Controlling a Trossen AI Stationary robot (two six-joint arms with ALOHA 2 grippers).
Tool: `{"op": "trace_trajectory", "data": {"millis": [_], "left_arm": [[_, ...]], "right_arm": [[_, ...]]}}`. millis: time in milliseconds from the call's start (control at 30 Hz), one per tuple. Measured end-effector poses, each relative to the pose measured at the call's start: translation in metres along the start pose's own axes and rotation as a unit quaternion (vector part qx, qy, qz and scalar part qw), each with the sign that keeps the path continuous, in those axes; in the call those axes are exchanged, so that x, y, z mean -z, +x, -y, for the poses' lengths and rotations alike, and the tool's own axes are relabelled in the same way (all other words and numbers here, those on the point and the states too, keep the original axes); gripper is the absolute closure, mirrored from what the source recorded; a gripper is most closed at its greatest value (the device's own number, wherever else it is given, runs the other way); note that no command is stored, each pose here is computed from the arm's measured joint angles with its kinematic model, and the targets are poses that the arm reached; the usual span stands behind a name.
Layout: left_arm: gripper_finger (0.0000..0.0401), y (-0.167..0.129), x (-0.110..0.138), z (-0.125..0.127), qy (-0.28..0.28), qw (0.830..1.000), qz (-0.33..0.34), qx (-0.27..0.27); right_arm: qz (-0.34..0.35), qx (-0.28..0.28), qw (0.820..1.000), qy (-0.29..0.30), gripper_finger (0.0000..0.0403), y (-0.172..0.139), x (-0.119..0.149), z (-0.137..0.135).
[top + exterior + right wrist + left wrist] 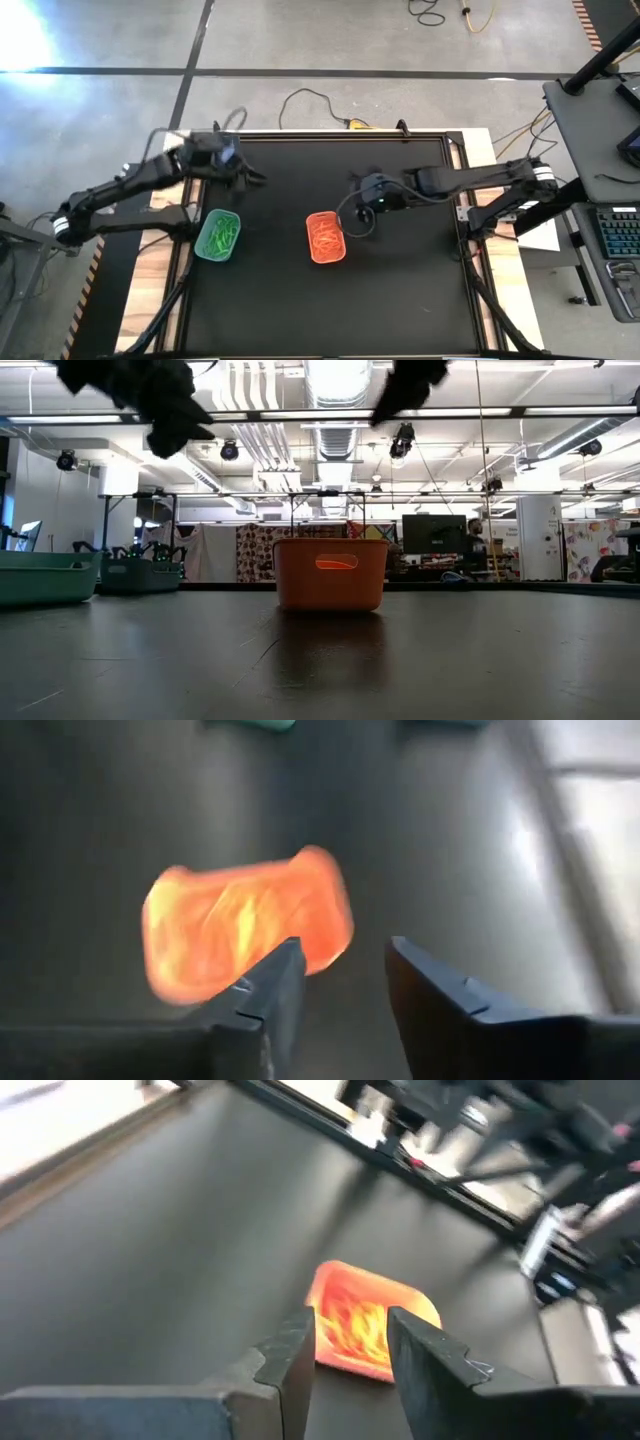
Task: Sort rubber bands into baskets
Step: Return to Home Position
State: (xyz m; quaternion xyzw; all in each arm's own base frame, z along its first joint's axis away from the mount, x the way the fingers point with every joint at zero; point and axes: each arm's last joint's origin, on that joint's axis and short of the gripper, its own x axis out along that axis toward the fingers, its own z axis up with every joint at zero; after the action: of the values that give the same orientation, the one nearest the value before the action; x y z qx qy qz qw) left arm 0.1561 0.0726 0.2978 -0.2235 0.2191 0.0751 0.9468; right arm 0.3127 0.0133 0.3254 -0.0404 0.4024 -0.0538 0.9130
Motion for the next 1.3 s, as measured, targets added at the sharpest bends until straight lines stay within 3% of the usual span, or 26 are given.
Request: {"op": "trace_trajectory", "data": {"millis": [133,267,400,567,767,900,1000,1167,1300], "left_arm": [[0.0298,0.018,0.037,-0.003,0.003,0.999,0.002,0.034],[0.0305,0.032,0.061,-0.011,0.001,0.999,0.009,0.042],[0.0305,0.043,0.074,-0.020,0.002,1.000,0.015,0.028],[0.0305,0.052,0.069,-0.025,0.006,0.999,0.052,-0.013],[0.0305,0.052,0.040,-0.028,-0.010,0.982,0.133,-0.133],[0.0305,0.044,0.009,-0.021,0.004,0.967,0.187,-0.172],[0.0305,0.035,-0.011,-0.013,0.048,0.966,0.197,-0.161],[0.0305,0.026,-0.005,-0.005,0.069,0.975,0.142,-0.155],[0.0305,0.018,0.016,0.005,0.100,0.976,0.140,-0.133]], "right_arm": [[-0.043,-0.062,0.995,0.069,0.0301,0.022,0.039,0.014],[-0.013,-0.015,0.986,0.167,0.0326,0.040,0.072,0.031],[-0.050,0.020,0.983,0.174,0.0340,0.056,0.105,0.039],[-0.079,0.051,0.972,0.214,0.0345,0.067,0.122,0.046],[-0.065,0.053,0.968,0.238,0.0338,0.071,0.118,0.049],[-0.006,0.048,0.976,0.210,0.0334,0.066,0.099,0.055],[0.043,0.038,0.990,0.129,0.0332,0.056,0.088,0.056],[0.100,-0.030,0.994,0.011,0.0330,0.027,0.101,0.052],[0.153,-0.025,0.988,0.002,0.0336,-0.003,0.134,0.047]]}}
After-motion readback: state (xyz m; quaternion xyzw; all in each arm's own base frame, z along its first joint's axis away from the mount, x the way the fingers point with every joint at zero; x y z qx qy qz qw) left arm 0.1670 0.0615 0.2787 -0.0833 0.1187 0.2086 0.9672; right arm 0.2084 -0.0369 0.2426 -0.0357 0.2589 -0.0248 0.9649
